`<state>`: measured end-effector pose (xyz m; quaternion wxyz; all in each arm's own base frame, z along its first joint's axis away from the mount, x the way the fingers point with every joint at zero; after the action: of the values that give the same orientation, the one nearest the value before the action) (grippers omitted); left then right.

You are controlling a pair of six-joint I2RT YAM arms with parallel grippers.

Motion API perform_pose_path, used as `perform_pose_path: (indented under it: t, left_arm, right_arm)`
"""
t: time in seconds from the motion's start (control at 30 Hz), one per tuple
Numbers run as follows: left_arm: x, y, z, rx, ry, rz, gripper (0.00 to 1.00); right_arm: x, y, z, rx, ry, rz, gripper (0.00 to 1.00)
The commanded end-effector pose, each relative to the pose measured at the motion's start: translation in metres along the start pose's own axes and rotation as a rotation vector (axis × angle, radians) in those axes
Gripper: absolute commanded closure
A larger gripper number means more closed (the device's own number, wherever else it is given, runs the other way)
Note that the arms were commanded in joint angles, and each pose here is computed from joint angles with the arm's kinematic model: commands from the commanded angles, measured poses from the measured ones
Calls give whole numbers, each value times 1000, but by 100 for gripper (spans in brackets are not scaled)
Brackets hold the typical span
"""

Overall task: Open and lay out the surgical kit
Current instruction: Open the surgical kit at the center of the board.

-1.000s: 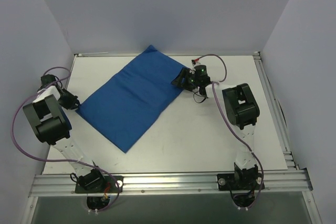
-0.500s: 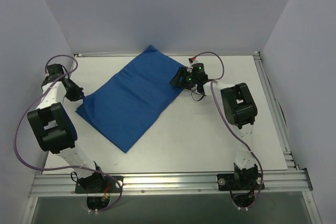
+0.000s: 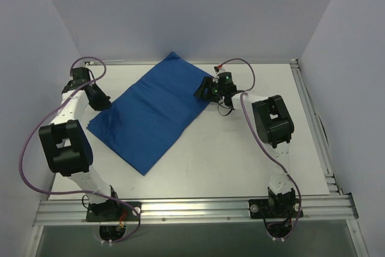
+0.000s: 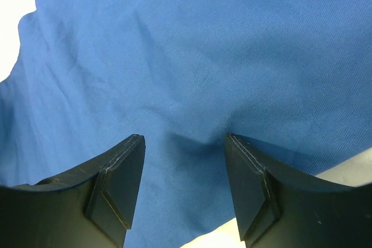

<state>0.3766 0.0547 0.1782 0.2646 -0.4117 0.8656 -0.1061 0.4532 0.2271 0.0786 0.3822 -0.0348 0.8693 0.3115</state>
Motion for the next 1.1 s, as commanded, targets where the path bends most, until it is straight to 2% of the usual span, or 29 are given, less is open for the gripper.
perform_pose_path:
  t: [0.0,0.1,0.17,0.33,0.5,0.73,1.07]
  left_arm:
    - [-2,-21,-17,94,-21,7,98]
    - [4,-30,-20,132,0,14,98]
    - [6,-36,-22,158,8,6,98]
    - [14,-49,-28,232,28,-9,98]
    - [22,-55,-28,286,67,-42,98]
    - [24,-64,-27,345,112,-77,98]
    - [30,-71,-32,402,159,-75,98]
  right_arm:
    - [5,6,-10,47,44,-48,42]
    - [-7,12,-23,77,15,-121,40]
    - [-17,27,-30,35,-10,-167,37]
    - [-20,82,-31,-238,-24,-312,31]
    - [-4,138,-26,-514,-99,-355,28]
    - [16,188,6,-641,-74,-404,24]
    - [42,232,34,-666,-91,-433,12]
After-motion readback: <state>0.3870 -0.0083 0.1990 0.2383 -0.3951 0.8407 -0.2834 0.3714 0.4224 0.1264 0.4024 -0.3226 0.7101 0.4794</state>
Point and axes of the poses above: each gripper's point midway between its finger pads, its own z axis out along the fingers, its own y axis along the line the jaws close on, x = y × z, the point moved 8 cm from there along -z, back along the fingers, and after that the axes turned 8 degrees about -z, right-handed, at the moved point
